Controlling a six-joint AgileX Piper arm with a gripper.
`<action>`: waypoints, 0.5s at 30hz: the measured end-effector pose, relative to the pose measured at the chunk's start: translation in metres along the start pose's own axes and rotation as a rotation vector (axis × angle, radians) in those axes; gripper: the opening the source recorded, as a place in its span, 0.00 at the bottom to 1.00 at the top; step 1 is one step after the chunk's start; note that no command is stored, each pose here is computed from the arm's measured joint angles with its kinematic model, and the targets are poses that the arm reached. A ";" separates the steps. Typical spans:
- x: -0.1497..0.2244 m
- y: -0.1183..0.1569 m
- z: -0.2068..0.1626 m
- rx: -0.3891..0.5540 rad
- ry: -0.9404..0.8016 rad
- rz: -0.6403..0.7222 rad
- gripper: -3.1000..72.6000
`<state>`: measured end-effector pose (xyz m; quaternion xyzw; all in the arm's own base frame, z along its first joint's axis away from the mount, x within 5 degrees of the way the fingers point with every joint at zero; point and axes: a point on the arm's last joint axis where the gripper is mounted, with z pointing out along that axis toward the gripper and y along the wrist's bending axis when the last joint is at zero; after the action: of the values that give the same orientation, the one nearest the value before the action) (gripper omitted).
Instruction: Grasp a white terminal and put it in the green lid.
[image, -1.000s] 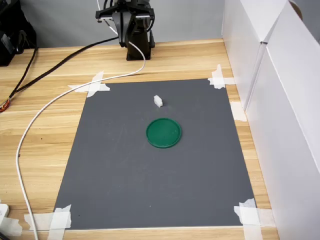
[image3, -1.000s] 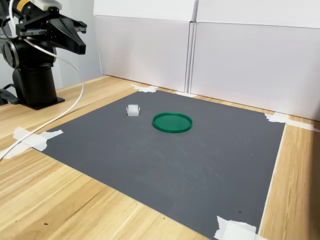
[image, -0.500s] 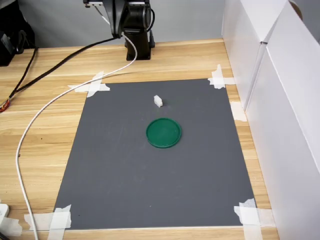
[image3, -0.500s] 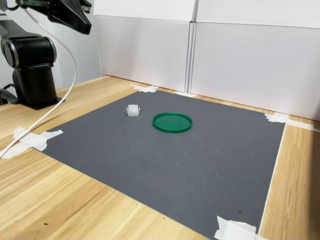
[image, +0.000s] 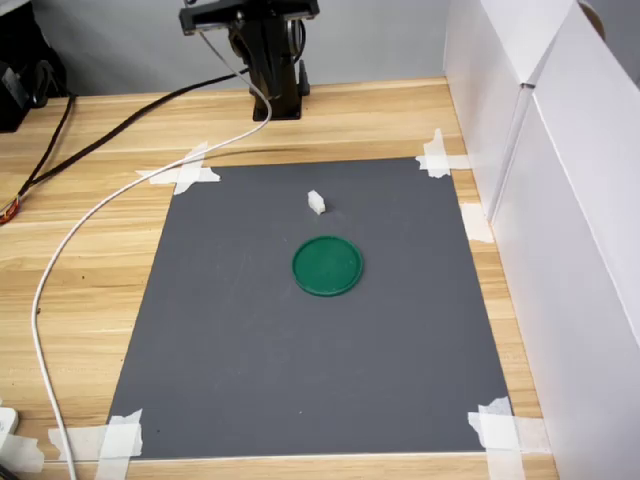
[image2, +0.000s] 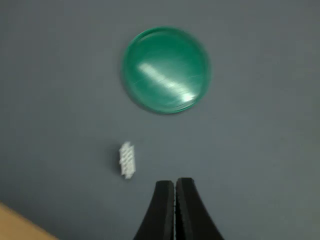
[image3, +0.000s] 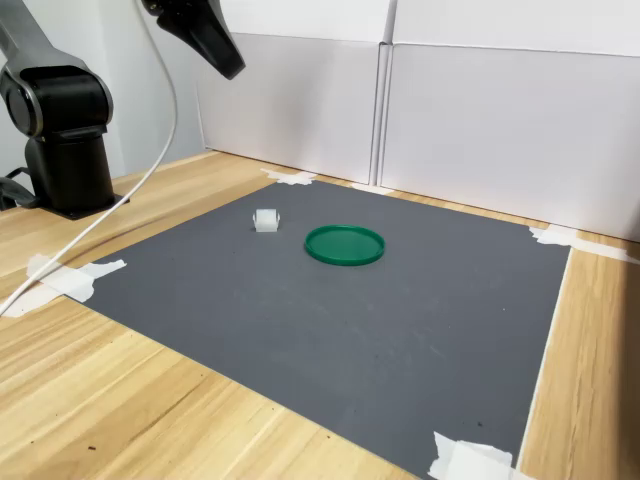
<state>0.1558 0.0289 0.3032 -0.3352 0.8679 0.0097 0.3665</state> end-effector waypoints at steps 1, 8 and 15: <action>-0.003 0.001 0.004 -0.030 0.026 -0.040 0.02; -0.020 0.002 0.027 -0.174 0.141 -0.157 0.02; -0.023 -0.005 0.045 -0.217 0.224 -0.176 0.03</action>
<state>0.1987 0.0505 0.2862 -0.4464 0.8645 0.0336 0.2286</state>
